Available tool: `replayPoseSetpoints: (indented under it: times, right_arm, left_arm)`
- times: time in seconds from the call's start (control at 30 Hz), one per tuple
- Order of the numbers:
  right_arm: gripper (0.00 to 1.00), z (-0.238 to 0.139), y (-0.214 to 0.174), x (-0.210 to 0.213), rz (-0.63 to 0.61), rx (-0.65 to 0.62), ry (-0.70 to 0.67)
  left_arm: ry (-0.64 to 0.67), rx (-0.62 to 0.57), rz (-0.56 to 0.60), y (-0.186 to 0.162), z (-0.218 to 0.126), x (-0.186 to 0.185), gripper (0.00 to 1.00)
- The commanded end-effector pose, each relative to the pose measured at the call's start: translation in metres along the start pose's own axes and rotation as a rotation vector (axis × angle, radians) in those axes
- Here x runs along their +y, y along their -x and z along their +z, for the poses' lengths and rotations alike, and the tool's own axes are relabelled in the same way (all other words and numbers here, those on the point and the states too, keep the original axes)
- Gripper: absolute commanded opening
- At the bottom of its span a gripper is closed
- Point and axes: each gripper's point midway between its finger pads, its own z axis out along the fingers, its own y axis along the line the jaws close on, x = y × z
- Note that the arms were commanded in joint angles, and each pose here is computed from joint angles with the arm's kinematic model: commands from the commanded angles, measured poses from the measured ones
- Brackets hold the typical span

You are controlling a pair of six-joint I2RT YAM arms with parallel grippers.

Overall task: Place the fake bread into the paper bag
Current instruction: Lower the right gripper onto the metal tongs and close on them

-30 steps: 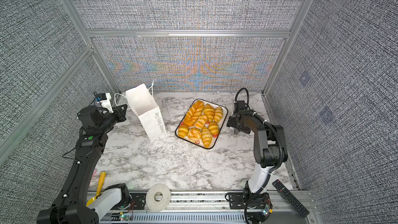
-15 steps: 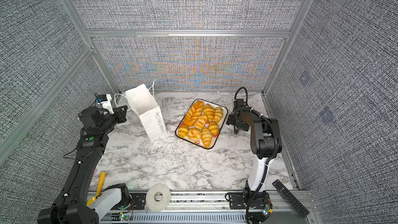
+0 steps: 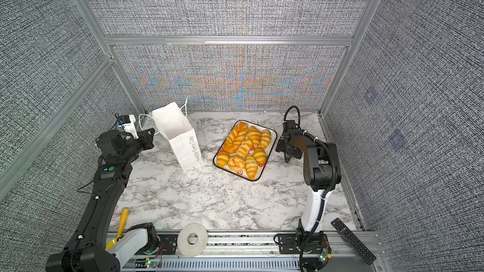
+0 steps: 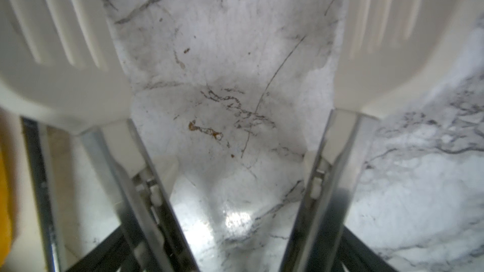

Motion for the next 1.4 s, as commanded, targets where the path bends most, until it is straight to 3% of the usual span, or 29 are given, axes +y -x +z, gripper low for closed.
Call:
replayPoseSetpoints:
  times: [0.0,0.23,0.73,1.37]
  right_arm:
    - [0.88,0.001,-0.006,-0.007,-0.001,0.020,-0.038]
    - [0.84,0.002,-0.007,-0.008,0.000,0.025,-0.046]
    - [0.65,0.002,-0.008,-0.008,0.014,0.012,-0.025]
    - [0.46,-0.019,-0.006,-0.022,0.071,-0.103,-0.031]
  left_arm:
    - [-0.002,-0.001,0.011,0.000,0.000,0.000,0.00]
    - [0.005,-0.001,0.010,0.000,0.000,0.001,0.00]
    - [0.007,0.003,0.004,-0.002,0.001,0.002,0.00]
    - [-0.001,0.009,-0.002,-0.004,0.002,0.002,0.00]
